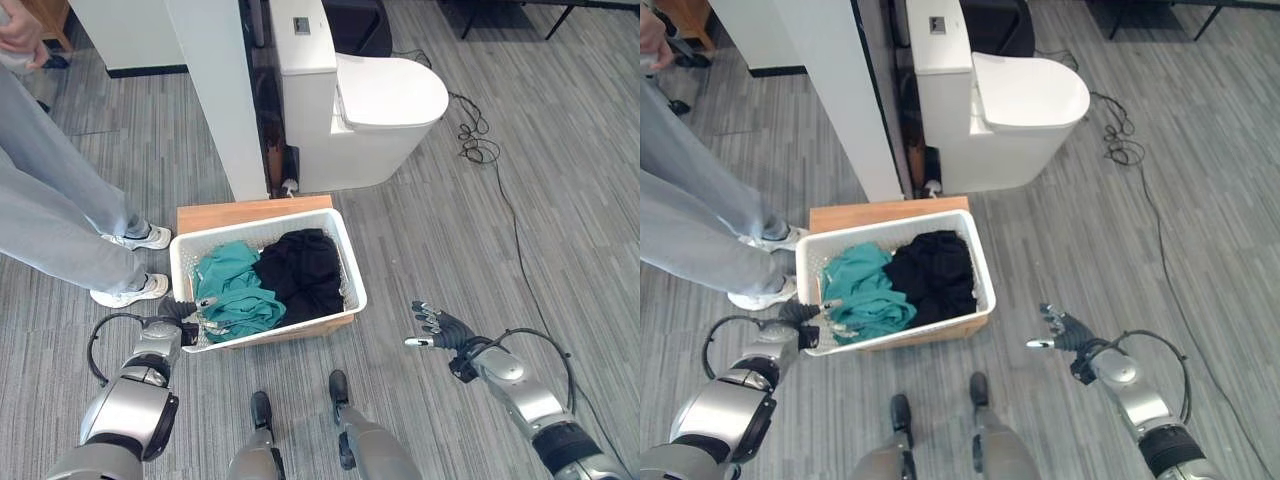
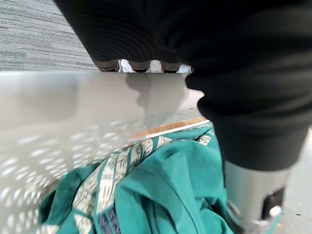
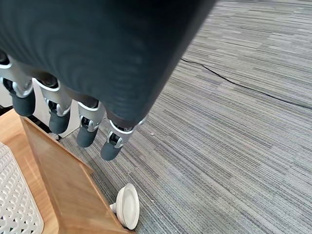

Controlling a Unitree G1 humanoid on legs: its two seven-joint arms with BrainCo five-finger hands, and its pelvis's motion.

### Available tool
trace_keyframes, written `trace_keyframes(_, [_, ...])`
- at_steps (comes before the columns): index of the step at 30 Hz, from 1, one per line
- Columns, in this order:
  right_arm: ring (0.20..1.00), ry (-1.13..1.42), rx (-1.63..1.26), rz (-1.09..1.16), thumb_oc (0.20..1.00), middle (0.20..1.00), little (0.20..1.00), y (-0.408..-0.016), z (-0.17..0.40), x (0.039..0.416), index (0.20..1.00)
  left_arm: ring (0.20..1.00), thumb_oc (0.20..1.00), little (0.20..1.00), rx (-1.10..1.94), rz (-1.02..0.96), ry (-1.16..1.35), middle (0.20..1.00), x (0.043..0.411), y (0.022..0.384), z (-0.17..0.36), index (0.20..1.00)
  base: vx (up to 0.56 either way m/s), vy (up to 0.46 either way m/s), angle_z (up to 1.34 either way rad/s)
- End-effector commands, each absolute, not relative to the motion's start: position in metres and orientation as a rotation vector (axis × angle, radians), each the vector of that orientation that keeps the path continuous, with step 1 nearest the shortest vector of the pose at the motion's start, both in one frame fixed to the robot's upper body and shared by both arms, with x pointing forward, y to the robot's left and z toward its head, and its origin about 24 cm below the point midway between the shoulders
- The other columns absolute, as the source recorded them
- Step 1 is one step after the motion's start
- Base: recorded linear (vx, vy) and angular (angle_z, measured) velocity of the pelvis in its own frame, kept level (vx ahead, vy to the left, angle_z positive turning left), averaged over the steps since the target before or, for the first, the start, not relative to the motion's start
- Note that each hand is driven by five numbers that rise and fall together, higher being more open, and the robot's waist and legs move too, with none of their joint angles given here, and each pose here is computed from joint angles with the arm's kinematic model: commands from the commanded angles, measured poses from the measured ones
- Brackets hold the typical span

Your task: Grab the laundry basket,head to the washer,open it,put in the laundry and shut it.

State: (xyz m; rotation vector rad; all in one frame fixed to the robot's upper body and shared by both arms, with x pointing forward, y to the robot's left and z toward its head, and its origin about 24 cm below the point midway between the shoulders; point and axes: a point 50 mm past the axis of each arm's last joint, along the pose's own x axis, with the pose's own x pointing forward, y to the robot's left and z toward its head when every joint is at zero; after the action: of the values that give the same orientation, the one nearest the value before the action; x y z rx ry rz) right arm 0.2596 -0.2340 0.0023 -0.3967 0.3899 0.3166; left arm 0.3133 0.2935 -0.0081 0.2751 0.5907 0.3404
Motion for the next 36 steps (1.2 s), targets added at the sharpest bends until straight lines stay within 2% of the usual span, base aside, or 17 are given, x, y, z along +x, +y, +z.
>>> trace_keyframes(1, [1.0,0.254,-0.438,0.278,1.0,1.0,1.0,-0.24,0.03,0.271,1.0,1.0,1.0,1.0,0.344,0.298,0.566,1.0,0.329,0.284,0.005,1.0,0.0,0.0,0.0])
trace_keyframes(12, [1.0,0.177,-0.441,0.162,1.0,1.0,1.0,-0.249,0.047,0.285,1.0,1.0,1.0,1.0,0.359,0.252,0.566,1.0,0.331,0.267,-0.001,1.0,0.0,0.0,0.0])
trace_keyframes(20, [1.0,0.161,-0.452,0.084,1.0,1.0,1.0,-0.25,0.061,0.318,1.0,1.0,1.0,1.0,0.402,0.229,0.548,1.0,0.339,0.259,0.005,1.0,-0.01,-0.001,0.01])
trace_keyframes(29, [1.0,0.149,-0.496,0.103,1.0,1.0,1.0,-0.228,0.08,0.354,1.0,1.0,1.0,1.0,0.514,0.23,0.497,1.0,0.35,0.264,0.024,1.0,-0.03,0.003,0.07])
trace_keyframes(36, [1.0,0.11,-0.496,0.123,1.0,1.0,1.0,-0.214,0.094,0.366,1.0,1.0,1.0,1.0,0.531,0.25,0.494,1.0,0.349,0.271,0.027,1.0,0.0,0.0,0.0])
